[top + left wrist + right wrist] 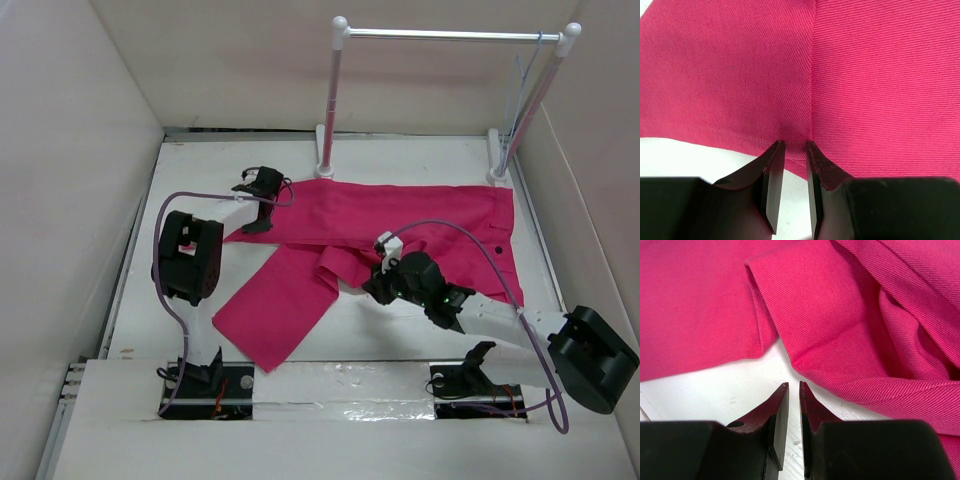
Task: Place the trousers on the hanger
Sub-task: Flatten out the trousers at the center of the board.
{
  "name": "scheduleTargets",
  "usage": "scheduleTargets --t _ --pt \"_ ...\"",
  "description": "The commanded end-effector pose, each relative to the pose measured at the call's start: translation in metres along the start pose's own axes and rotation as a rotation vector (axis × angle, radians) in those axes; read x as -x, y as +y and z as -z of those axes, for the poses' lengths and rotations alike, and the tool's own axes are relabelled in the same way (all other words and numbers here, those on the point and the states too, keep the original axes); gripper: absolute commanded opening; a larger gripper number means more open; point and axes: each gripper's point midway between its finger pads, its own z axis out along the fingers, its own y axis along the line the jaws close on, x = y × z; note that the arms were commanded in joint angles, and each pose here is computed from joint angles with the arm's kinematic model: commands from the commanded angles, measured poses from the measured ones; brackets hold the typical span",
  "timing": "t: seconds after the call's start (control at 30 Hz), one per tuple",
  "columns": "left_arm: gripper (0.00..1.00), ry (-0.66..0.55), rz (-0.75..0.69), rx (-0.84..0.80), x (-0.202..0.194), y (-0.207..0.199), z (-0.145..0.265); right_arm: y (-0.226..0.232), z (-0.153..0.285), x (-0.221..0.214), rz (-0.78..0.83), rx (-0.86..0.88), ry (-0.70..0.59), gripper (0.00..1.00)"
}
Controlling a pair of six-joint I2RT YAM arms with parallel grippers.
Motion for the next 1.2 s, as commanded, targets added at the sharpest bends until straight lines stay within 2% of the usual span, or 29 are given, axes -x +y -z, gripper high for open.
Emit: scheduleTargets --t 0.0,0.17,0.33,0.5,0.57,0.7,0.8,0.93,1.17 --pt "0.21 0.008 -0.025 0.037 0.002 0.005 -0.002 0.0 0.001 0.012 0.01 0.009 -0.055 0.2" --pt "0.19 0.003 -0.016 0.011 0.005 0.0 -0.001 0.001 0.002 0.013 0.008 0.012 -0.061 0.2" --pt "0.24 0.009 -0.013 -0.026 0.004 -0.005 0.002 0.001 0.002 0.013 0.007 0.017 -0.065 0.2" --pt "0.24 0.032 -0.03 -0.006 -0.003 -0.004 -0.005 0.002 0.003 0.013 0.004 0.019 -0.067 0.2" --pt "0.2 0.033 -0.031 -0.001 -0.004 -0.004 -0.007 0.002 0.003 0.012 0.005 0.02 -0.062 0.21" --pt "0.02 0.018 -0.019 0.016 0.002 -0.001 -0.004 0.001 0.005 0.013 0.004 0.015 -0.07 0.21" --pt "0.0 -0.008 0.001 0.006 0.009 0.001 0.004 -0.002 0.005 0.013 -0.001 0.009 -0.071 0.2" --pt "0.0 -0.059 0.053 0.018 0.03 0.014 0.017 -0.002 0.005 0.013 -0.004 0.007 -0.072 0.21" --pt "0.0 -0.229 0.292 0.118 0.106 0.084 0.037 -0.001 0.002 0.01 -0.006 0.017 -0.059 0.21"
